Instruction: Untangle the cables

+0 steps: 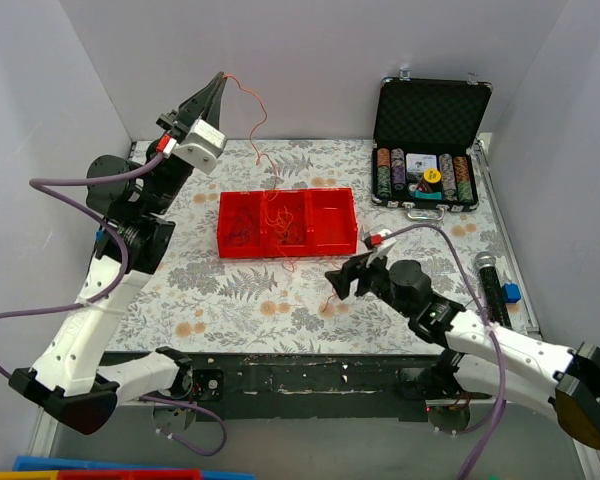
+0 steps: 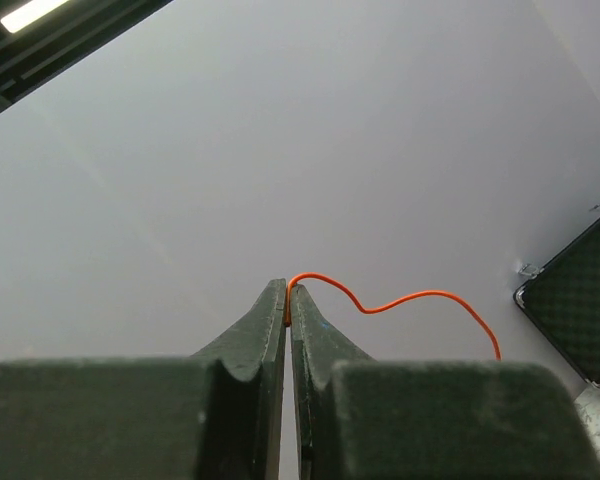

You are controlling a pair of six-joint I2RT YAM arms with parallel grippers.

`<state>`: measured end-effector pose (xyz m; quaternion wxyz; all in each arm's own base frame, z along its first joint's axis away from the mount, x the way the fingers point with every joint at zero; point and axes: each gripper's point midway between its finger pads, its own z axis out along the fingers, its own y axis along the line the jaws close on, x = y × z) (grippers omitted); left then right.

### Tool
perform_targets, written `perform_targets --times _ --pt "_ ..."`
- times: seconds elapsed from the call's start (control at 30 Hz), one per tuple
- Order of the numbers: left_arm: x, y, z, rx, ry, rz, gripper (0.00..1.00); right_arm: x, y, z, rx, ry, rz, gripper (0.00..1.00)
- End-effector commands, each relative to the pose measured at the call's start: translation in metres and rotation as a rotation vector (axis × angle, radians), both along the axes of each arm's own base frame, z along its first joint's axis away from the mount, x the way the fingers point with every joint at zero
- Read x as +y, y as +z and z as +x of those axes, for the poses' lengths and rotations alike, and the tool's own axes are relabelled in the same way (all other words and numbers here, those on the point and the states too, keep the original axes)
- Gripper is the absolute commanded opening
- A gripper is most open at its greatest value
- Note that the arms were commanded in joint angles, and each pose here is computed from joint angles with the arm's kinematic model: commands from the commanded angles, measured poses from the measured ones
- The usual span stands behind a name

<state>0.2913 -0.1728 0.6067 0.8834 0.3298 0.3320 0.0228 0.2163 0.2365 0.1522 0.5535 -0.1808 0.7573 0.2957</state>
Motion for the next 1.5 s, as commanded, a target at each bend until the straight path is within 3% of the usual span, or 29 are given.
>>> perform_targets --times 0.0,0.33,0.9,1.0,1.13,1.2,1.27,1.3,1.37,1.47 --pt "0.005 0.013 -0.018 -0.02 -0.029 -0.015 0.0 0.054 0.063 0.009 -0.167 0.189 0.092 0.86" --pt "0.006 0.022 -0.026 -0.04 -0.039 -0.015 0.0 0.128 0.05 0.016 -0.135 0.423 0.139 0.89" --pt "0.011 0.036 -0.04 -0.077 -0.05 -0.027 0.0 0.164 -0.004 0.04 -0.049 0.431 0.122 0.91" --pt "0.012 0.037 -0.04 -0.083 -0.046 -0.025 0.0 0.168 -0.01 0.047 -0.029 0.406 0.12 0.81" --pt "0.013 0.042 -0.04 -0.093 -0.039 -0.026 0.0 0.166 -0.024 0.044 0.026 0.399 0.125 0.5" --pt "0.014 0.045 -0.043 -0.108 -0.035 -0.028 0.0 0.161 -0.03 0.04 0.046 0.393 0.123 0.41" --pt "0.016 0.049 -0.043 -0.123 -0.023 -0.033 0.0 0.154 -0.034 0.034 0.055 0.385 0.128 0.41" --pt "0.016 0.048 -0.041 -0.124 -0.018 -0.031 0.0 0.151 -0.033 0.031 0.053 0.388 0.136 0.47" --pt "0.018 0.051 -0.042 -0.135 -0.01 -0.036 0.0 0.145 -0.033 0.027 0.053 0.379 0.14 0.49" --pt "0.018 0.052 -0.042 -0.146 -0.004 -0.033 0.0 0.14 -0.033 0.025 0.057 0.371 0.143 0.41"
